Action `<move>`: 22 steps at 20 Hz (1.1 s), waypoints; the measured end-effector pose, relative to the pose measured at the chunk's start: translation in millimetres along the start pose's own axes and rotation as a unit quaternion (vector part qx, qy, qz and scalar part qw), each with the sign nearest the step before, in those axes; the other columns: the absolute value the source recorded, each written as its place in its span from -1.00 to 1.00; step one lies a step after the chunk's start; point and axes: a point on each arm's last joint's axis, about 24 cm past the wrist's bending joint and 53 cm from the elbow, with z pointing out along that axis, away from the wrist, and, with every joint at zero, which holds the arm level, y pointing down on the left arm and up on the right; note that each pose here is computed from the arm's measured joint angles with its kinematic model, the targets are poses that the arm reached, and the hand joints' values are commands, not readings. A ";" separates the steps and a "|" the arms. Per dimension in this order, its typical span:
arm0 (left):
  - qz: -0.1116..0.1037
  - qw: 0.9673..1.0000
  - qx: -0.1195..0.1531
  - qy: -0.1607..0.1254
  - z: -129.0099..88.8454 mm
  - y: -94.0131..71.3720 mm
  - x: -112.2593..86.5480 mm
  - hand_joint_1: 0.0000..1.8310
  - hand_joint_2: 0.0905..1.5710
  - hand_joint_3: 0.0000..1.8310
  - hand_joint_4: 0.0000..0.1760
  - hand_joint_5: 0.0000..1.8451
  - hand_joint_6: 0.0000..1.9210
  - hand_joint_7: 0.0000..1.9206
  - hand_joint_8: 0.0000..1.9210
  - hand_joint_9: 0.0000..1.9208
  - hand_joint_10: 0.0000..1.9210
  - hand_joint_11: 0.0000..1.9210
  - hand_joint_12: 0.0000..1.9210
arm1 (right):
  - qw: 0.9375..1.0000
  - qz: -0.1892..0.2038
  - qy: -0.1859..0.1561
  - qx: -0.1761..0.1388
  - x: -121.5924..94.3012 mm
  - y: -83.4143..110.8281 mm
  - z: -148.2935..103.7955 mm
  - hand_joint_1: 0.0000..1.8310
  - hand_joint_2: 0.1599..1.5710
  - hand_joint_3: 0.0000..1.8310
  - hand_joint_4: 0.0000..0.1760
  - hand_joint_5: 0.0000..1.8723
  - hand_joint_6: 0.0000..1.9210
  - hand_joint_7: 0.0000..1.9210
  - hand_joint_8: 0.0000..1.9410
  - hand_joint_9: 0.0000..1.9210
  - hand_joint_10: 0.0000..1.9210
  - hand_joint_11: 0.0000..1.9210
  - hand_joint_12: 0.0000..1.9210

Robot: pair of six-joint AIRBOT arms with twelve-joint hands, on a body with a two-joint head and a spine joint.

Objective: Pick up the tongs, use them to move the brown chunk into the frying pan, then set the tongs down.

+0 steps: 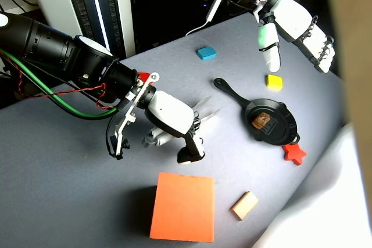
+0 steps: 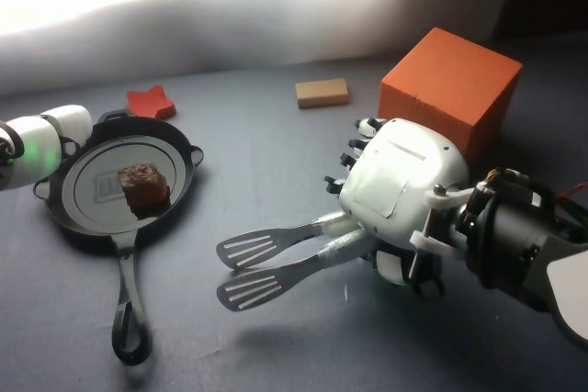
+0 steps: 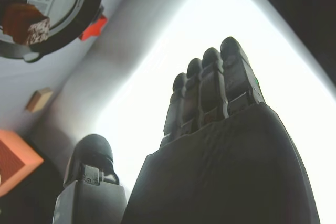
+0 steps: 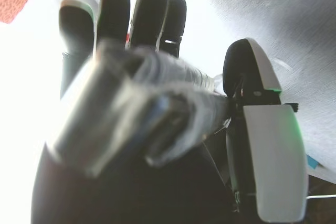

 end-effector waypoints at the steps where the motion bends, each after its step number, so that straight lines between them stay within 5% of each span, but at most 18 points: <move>1: 0.000 1.000 0.000 -0.001 0.0 0.1 -0.2 -1.00 0.47 -1.00 -1.00 -0.94 -1.00 -0.91 -1.00 -0.93 -1.00 -1.00 -0.90 | 1.000 0.000 0.000 -0.001 0.2 0.7 0.2 -0.63 0.44 -1.00 -1.00 -0.42 -0.86 -0.27 -0.87 -0.41 -0.42 -0.78 0.42; 5: 0.000 1.000 0.000 -0.001 -0.1 0.1 -0.7 -1.00 0.47 -1.00 -1.00 -0.94 -1.00 -0.91 -1.00 -0.93 -1.00 -1.00 -0.89 | 1.000 -0.006 0.000 -0.002 0.2 2.8 0.0 -0.79 0.33 -1.00 -1.00 -0.60 -0.99 -0.47 -1.00 -0.55 -0.75 -1.00 0.37; 10: -0.001 1.000 0.001 0.002 -3.3 -1.8 1.7 -1.00 0.47 -1.00 -1.00 -0.95 -1.00 -0.92 -1.00 -0.94 -1.00 -1.00 -0.92 | 1.000 -0.016 0.004 -0.007 4.7 6.8 -5.7 -0.78 0.28 -1.00 -1.00 -0.66 -1.00 -0.53 -1.00 -0.57 -0.85 -1.00 0.23; 15: -0.002 1.000 0.001 0.000 -5.5 -2.1 1.4 -1.00 0.48 -1.00 -1.00 -0.94 -1.00 -0.92 -1.00 -0.94 -1.00 -1.00 -0.91 | 1.000 -0.018 0.003 -0.007 -1.9 4.8 -22.0 -0.79 0.29 -1.00 -1.00 -0.60 -0.98 -0.46 -0.98 -0.50 -0.84 -1.00 0.34; 19: -0.002 1.000 0.006 0.010 -13.0 -6.8 7.8 -1.00 0.53 -0.99 -1.00 -0.84 -0.98 -0.82 -0.99 -0.86 -0.99 -1.00 -0.74 | 1.000 -0.016 0.003 -0.012 -7.8 8.4 -34.1 -0.75 0.34 -1.00 -1.00 -0.28 -0.91 -0.19 -0.97 -0.28 -0.71 -0.89 0.57; 22: 0.001 1.000 0.010 0.017 -17.8 -9.9 12.0 -1.00 0.59 -0.99 -1.00 -0.66 -0.96 -0.63 -0.98 -0.69 -0.97 -1.00 -0.42 | 1.000 0.001 0.006 -0.002 -20.1 3.4 -42.8 -0.70 0.41 -1.00 -1.00 0.03 -0.91 0.10 -0.94 -0.21 -0.26 -0.72 0.66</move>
